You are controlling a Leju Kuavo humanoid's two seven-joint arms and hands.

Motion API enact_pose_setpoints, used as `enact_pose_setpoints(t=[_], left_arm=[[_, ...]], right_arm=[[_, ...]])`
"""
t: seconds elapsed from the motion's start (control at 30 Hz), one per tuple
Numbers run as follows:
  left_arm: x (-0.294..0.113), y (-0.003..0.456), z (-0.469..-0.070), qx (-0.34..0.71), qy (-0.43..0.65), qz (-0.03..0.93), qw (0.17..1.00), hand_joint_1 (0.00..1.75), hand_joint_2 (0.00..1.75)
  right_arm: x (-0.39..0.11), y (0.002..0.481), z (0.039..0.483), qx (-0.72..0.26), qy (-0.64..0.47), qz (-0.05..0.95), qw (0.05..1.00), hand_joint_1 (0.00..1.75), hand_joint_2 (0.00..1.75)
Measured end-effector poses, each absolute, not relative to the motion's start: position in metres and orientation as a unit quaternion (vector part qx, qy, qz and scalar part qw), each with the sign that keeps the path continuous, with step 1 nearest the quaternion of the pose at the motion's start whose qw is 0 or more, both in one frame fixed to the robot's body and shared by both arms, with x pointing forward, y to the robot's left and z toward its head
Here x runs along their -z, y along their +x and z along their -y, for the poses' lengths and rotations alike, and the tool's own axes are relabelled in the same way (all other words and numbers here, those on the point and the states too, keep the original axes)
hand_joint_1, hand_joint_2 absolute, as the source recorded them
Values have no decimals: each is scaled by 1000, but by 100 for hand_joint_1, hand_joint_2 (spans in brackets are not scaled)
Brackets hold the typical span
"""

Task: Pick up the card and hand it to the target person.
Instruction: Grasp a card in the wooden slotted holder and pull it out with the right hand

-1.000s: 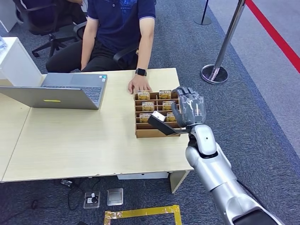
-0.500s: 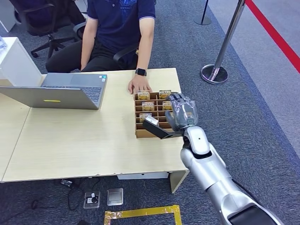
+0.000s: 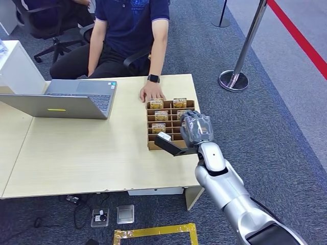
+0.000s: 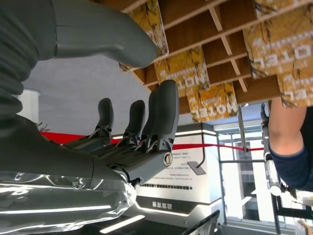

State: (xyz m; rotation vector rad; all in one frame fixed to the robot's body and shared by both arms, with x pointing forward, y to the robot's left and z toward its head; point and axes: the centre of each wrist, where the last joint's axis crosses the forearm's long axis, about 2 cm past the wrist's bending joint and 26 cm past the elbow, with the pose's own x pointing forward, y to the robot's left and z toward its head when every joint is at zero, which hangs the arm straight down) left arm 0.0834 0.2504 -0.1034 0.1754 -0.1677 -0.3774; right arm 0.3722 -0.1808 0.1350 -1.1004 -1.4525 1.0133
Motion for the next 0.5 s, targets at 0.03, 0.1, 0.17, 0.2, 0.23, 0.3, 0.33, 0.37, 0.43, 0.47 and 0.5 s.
enact_pose_setpoints(t=[0.03, 0.1, 0.17, 0.2, 0.23, 0.3, 0.33, 0.37, 0.43, 0.47, 0.5], left_arm=[[103, 83, -250, 188, 87, 83, 975, 0, 0], [103, 83, -250, 189, 86, 82, 975, 0, 0], [103, 84, -250, 191, 85, 82, 974, 0, 0], [103, 84, -250, 191, 85, 82, 974, 0, 0], [103, 83, -250, 191, 85, 82, 974, 0, 0], [103, 84, -250, 191, 87, 83, 974, 0, 0], [103, 84, -250, 191, 88, 83, 974, 0, 0], [103, 84, -250, 191, 89, 83, 974, 0, 0], [103, 84, -250, 195, 90, 83, 973, 0, 0], [103, 84, -250, 197, 90, 84, 973, 0, 0], [103, 84, -250, 200, 91, 84, 972, 0, 0]], right_arm=[[-133, 372, 181, -421, -456, 599, 506, 88, 175], [-129, 371, 182, -424, -456, 595, 508, 93, 175], [-126, 371, 183, -427, -458, 590, 511, 89, 175], [-124, 371, 183, -428, -459, 586, 511, 89, 175], [-122, 372, 183, -429, -461, 584, 512, 87, 175], [-120, 372, 183, -431, -464, 579, 513, 85, 175], [-119, 372, 183, -432, -465, 577, 514, 86, 175], [-119, 373, 183, -433, -465, 576, 514, 88, 175], [-117, 373, 183, -435, -466, 572, 515, 86, 175], [-116, 373, 183, -436, -466, 571, 516, 83, 175], [-116, 373, 183, -436, -466, 570, 517, 80, 175]])
